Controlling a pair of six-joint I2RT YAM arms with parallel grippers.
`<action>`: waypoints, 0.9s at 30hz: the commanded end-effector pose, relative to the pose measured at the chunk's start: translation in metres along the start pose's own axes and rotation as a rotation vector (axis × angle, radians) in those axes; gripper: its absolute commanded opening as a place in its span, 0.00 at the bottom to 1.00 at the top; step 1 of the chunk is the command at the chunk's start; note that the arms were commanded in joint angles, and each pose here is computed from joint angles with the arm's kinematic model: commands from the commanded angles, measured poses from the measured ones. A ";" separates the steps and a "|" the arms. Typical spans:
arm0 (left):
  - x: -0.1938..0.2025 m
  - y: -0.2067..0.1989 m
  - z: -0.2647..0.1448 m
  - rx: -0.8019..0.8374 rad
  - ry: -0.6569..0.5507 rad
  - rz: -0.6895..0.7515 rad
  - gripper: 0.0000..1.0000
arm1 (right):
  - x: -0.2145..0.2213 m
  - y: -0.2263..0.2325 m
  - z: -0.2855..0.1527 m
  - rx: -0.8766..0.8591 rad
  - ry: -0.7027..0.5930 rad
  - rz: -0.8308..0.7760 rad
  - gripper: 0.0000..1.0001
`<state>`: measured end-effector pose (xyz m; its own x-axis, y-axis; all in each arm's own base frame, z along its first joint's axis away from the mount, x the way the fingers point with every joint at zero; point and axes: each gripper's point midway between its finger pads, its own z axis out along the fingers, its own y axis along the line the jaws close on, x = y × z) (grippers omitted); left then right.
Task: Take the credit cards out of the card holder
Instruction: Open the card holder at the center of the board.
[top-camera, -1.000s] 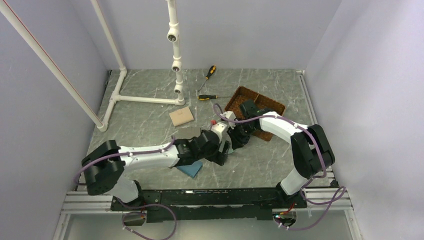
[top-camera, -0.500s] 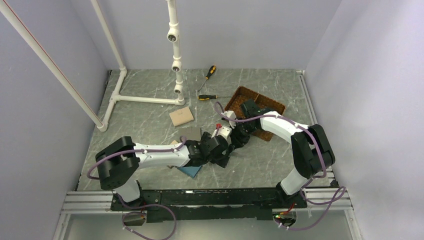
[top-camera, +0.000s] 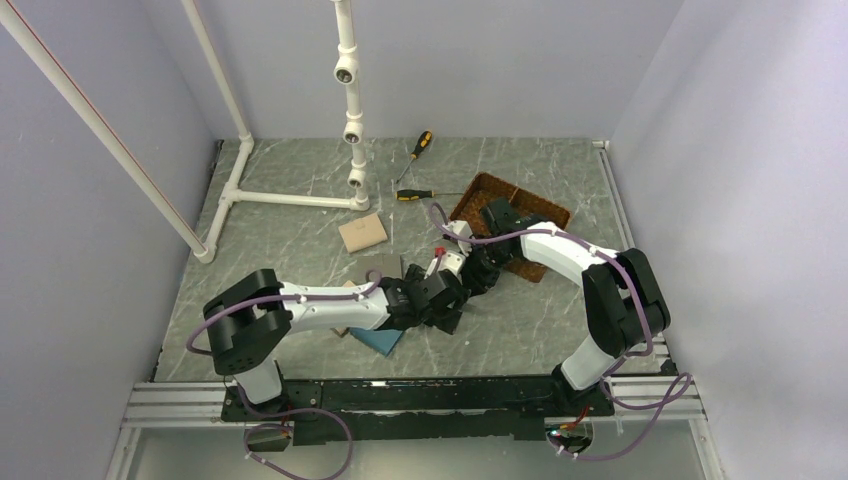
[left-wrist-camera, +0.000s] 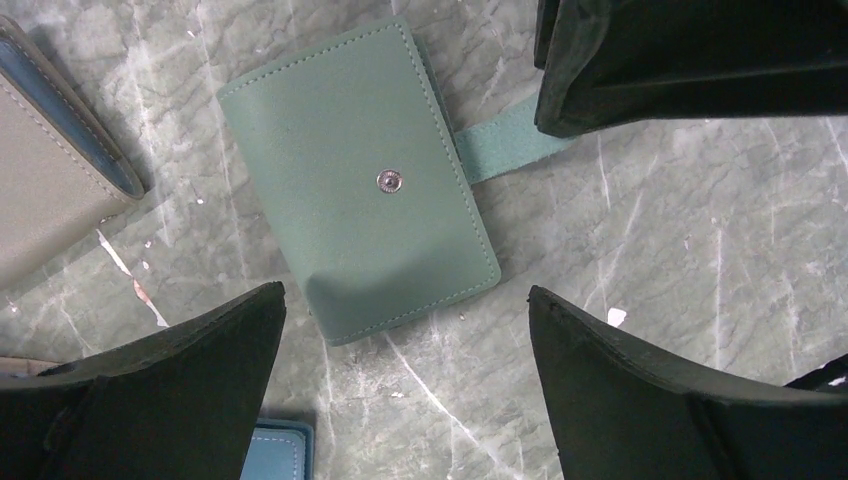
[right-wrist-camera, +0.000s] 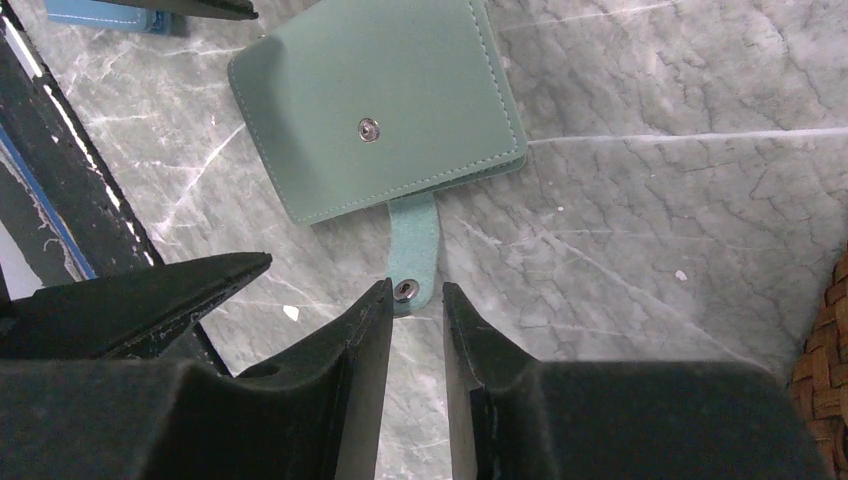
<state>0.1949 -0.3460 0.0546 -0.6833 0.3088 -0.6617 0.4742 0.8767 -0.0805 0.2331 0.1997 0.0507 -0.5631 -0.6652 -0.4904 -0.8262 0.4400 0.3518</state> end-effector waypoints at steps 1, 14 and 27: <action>-0.014 -0.001 0.000 -0.042 -0.021 -0.031 0.96 | -0.019 0.004 -0.009 -0.018 -0.052 -0.032 0.28; -0.010 0.011 0.015 -0.206 0.051 -0.017 0.85 | -0.019 0.004 -0.007 -0.027 -0.048 -0.027 0.28; -0.003 0.008 0.031 -0.220 0.067 -0.011 0.84 | -0.020 0.000 -0.004 -0.014 -0.047 0.012 0.28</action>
<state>0.2163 -0.3521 0.0469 -0.7121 0.2987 -0.6354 0.3427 0.9377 0.0567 0.2415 0.1869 0.0423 -0.6172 -0.6477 -0.4466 -0.7868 0.5119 0.3449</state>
